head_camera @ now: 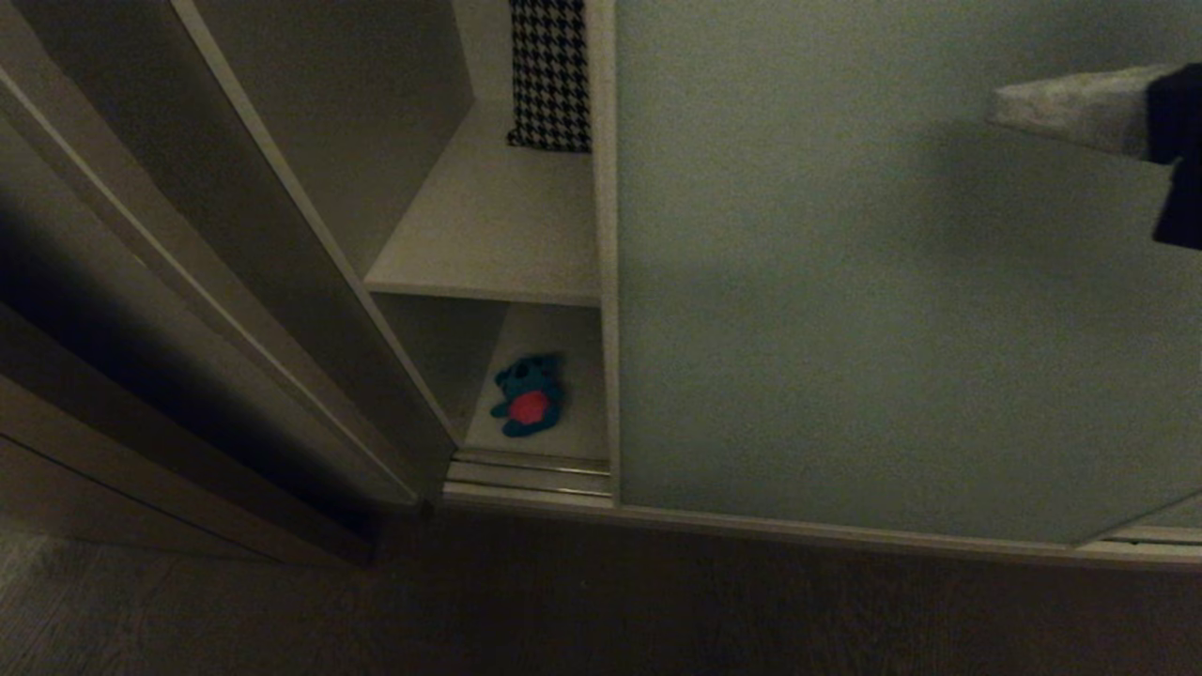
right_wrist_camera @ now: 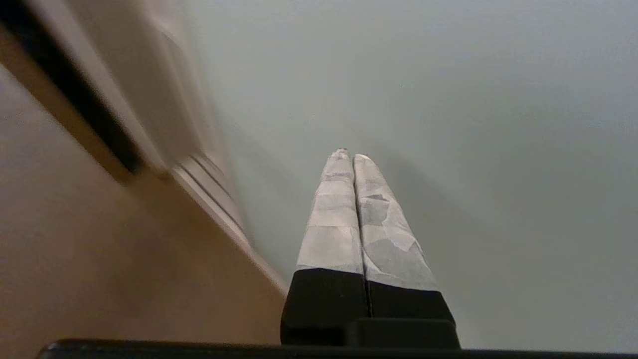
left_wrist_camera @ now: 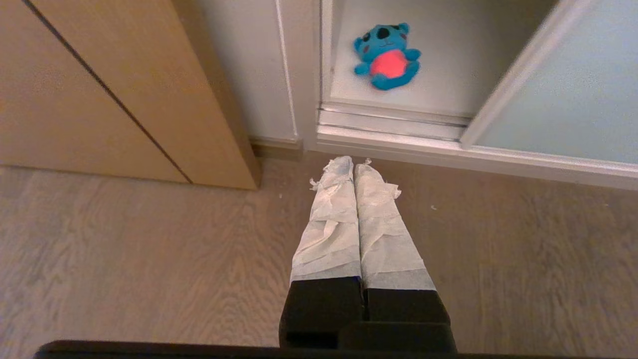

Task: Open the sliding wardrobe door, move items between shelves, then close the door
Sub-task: Close the door

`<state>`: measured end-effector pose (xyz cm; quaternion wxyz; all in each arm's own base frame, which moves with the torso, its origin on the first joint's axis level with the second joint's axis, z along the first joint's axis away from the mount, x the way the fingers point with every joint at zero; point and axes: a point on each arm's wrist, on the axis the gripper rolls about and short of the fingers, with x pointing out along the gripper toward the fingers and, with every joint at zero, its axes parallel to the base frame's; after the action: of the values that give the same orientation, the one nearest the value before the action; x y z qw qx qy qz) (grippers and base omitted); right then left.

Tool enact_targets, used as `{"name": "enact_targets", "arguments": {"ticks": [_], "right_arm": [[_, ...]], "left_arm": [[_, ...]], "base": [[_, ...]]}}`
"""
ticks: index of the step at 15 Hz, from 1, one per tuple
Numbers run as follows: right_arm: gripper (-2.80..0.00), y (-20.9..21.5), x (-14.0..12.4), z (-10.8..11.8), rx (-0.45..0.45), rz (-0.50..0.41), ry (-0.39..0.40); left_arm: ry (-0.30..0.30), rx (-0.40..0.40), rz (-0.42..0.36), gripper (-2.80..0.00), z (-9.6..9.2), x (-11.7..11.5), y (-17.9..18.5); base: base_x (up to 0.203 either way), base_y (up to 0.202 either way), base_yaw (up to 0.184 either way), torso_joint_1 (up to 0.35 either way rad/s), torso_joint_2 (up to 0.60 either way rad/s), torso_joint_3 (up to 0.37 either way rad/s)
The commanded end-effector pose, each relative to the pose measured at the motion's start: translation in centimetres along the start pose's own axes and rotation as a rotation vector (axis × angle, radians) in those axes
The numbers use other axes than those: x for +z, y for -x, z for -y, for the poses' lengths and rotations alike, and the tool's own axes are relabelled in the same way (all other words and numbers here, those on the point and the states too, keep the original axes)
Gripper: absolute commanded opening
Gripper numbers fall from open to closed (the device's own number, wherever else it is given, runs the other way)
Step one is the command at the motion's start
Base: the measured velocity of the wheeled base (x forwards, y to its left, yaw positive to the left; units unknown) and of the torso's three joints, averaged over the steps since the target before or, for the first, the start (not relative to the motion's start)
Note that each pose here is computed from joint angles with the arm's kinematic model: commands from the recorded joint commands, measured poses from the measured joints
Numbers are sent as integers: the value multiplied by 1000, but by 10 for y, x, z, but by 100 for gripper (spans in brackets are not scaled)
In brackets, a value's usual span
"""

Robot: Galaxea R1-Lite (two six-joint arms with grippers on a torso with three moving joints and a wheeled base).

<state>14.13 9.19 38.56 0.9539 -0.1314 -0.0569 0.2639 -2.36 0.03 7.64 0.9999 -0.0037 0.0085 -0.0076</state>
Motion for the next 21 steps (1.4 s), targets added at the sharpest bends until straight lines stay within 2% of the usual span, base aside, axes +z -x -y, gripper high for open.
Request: {"name": "enact_targets", "arguments": {"ticks": [1, 4, 7, 9, 11, 14, 16, 17, 19, 21], "right_arm": [[-280, 47, -4, 17, -118, -21, -12], [-280, 83, -20, 32, -329, -137, -21], [-280, 130, -54, 17, -519, -299, -27], [-280, 140, -77, 12, -635, -410, -56], [-280, 143, -94, 12, -751, -488, -106], [-280, 150, -111, 29, -1077, -586, -260], [-280, 157, -119, 44, -1236, -614, -365], [-280, 158, -121, 55, -1278, -612, -419], [-280, 160, -111, 70, -1323, -546, -476], [-280, 158, -106, 78, -1313, -522, -475]], "left_arm": [[0, 0, 2, -280, 0, 0, 0], [0, 0, 0, -280, 0, 0, 0], [0, 0, 0, -280, 0, 0, 0], [0, 0, 0, -280, 0, 0, 0], [0, 0, -1, -280, 0, 0, 0], [0, 0, 0, -280, 0, 0, 0], [0, 0, 0, -280, 0, 0, 0], [0, 0, 0, -280, 0, 0, 0], [0, 0, -1, -280, 0, 0, 0], [0, 0, -1, -280, 0, 0, 0]], "base": [[0, 0, 0, 0, 0, 0], [0, 0, 0, 0, 0, 0], [0, 0, 0, 0, 0, 0], [0, 0, 0, 0, 0, 0], [0, 0, 0, 0, 0, 0], [0, 0, 0, 0, 0, 0], [0, 0, 0, 0, 0, 0], [0, 0, 0, 0, 0, 0], [0, 0, 0, 0, 0, 0], [0, 0, 0, 0, 0, 0]]}}
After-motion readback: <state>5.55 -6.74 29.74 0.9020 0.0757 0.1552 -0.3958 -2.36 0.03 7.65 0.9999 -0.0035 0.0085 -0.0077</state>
